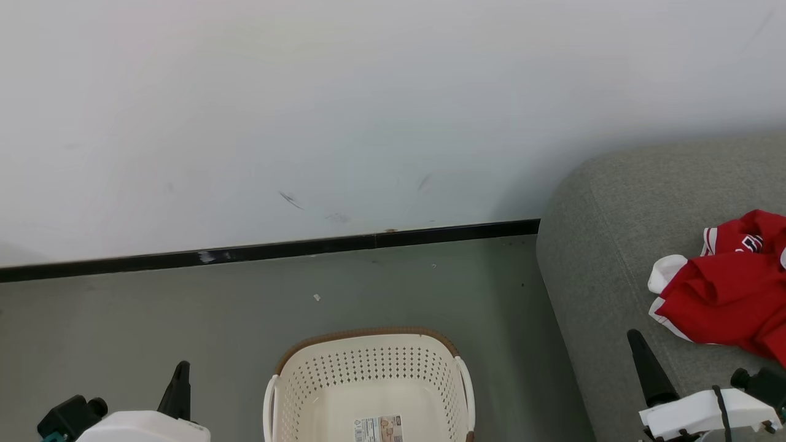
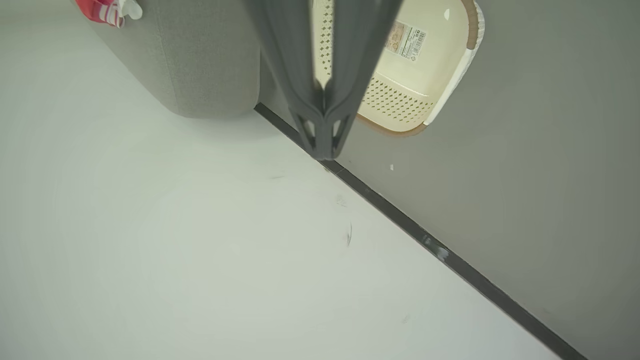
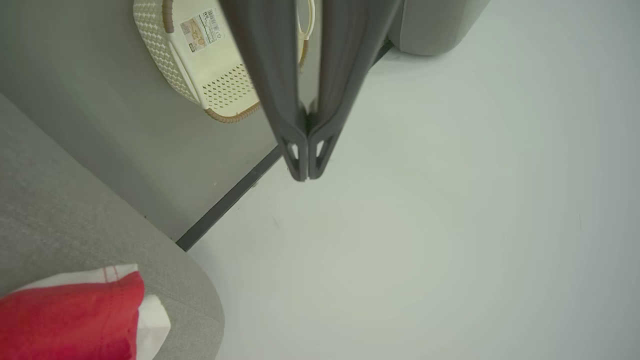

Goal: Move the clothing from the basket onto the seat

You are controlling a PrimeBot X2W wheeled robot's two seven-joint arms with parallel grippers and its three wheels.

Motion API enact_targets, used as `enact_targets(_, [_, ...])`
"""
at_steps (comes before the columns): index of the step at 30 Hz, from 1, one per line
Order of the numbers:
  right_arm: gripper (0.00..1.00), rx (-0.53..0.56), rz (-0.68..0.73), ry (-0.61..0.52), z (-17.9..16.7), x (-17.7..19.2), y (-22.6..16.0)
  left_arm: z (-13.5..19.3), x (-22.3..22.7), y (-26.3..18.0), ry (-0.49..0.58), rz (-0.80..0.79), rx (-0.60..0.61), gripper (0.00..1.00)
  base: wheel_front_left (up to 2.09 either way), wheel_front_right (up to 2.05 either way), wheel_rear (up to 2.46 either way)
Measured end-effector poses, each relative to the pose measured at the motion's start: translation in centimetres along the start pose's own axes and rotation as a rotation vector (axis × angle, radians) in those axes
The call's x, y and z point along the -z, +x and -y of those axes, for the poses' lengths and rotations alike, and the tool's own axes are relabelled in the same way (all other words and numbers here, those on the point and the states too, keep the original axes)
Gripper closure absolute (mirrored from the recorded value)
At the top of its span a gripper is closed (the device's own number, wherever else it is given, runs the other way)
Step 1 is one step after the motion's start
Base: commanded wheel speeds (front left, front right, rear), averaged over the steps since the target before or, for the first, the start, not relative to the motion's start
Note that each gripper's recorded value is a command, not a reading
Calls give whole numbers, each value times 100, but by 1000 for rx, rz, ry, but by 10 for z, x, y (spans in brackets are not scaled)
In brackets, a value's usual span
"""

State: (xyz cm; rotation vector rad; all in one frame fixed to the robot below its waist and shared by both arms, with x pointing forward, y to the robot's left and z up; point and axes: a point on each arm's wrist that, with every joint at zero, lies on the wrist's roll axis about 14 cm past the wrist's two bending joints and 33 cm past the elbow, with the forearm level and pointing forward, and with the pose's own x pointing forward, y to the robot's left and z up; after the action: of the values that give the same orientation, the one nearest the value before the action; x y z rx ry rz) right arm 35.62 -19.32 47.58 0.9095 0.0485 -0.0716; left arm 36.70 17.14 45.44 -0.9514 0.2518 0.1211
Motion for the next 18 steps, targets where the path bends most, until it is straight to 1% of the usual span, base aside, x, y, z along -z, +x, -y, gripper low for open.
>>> enact_targets(18, [100, 2, -5, 265, -2, -6, 10, 4, -8, 1, -249, -2, 46, 100, 0, 0, 0])
